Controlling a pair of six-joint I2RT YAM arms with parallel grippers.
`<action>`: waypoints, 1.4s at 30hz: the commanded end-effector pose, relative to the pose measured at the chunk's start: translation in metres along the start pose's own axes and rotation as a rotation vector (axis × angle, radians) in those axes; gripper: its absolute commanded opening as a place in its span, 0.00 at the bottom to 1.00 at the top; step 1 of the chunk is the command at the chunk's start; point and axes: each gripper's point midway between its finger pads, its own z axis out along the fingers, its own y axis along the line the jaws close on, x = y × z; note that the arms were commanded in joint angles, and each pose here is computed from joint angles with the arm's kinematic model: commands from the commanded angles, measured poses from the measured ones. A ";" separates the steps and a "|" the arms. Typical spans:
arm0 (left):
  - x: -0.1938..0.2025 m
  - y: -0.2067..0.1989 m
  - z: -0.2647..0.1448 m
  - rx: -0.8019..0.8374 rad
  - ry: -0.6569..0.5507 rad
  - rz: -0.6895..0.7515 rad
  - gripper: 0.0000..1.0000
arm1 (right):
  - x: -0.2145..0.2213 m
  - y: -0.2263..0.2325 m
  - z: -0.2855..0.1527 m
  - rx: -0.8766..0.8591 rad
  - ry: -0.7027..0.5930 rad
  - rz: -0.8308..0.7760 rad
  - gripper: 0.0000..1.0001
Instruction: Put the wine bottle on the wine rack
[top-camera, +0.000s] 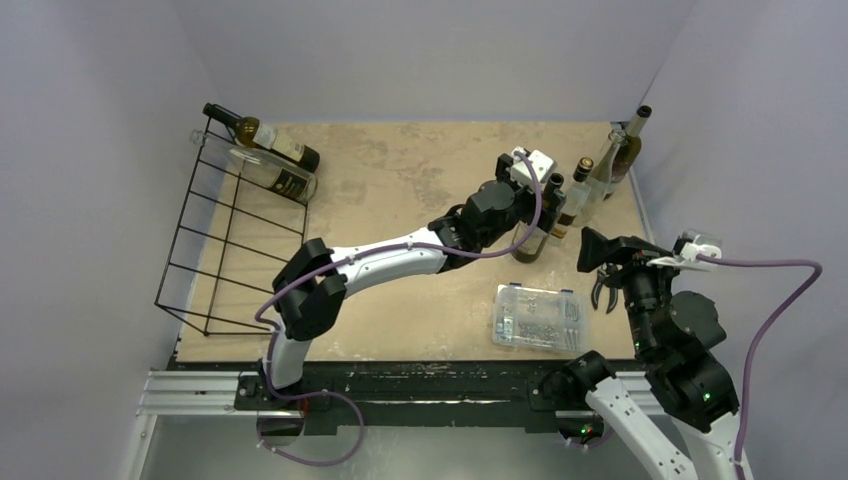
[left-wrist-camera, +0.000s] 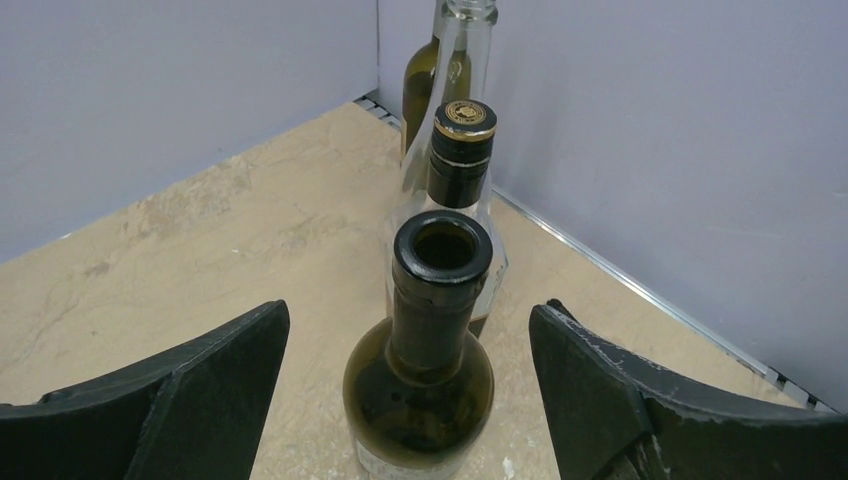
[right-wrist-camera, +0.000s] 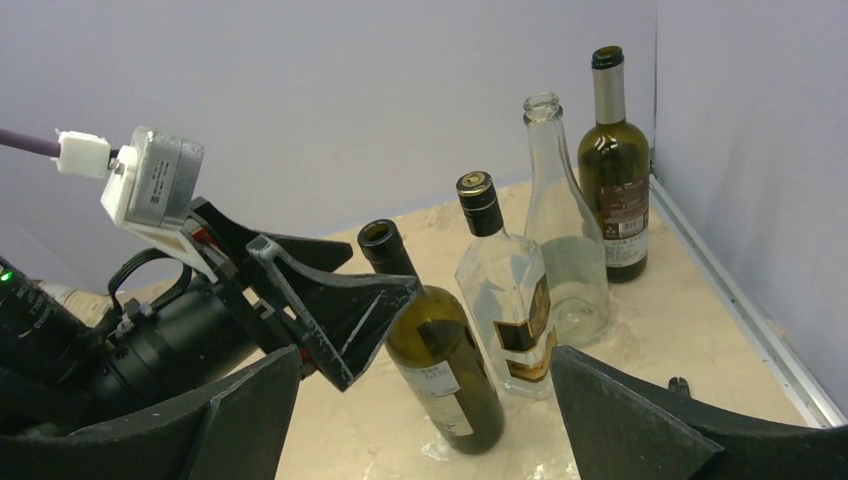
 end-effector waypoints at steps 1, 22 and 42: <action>-0.035 0.001 0.013 -0.032 -0.111 -0.017 0.87 | -0.015 -0.002 -0.003 -0.002 -0.069 0.007 0.99; -0.014 0.008 0.036 -0.083 -0.109 -0.028 0.68 | -0.008 0.007 0.005 -0.027 -0.043 -0.020 0.99; -0.037 0.024 0.016 -0.095 -0.055 -0.017 0.03 | -0.004 0.007 0.010 -0.014 -0.024 -0.031 0.99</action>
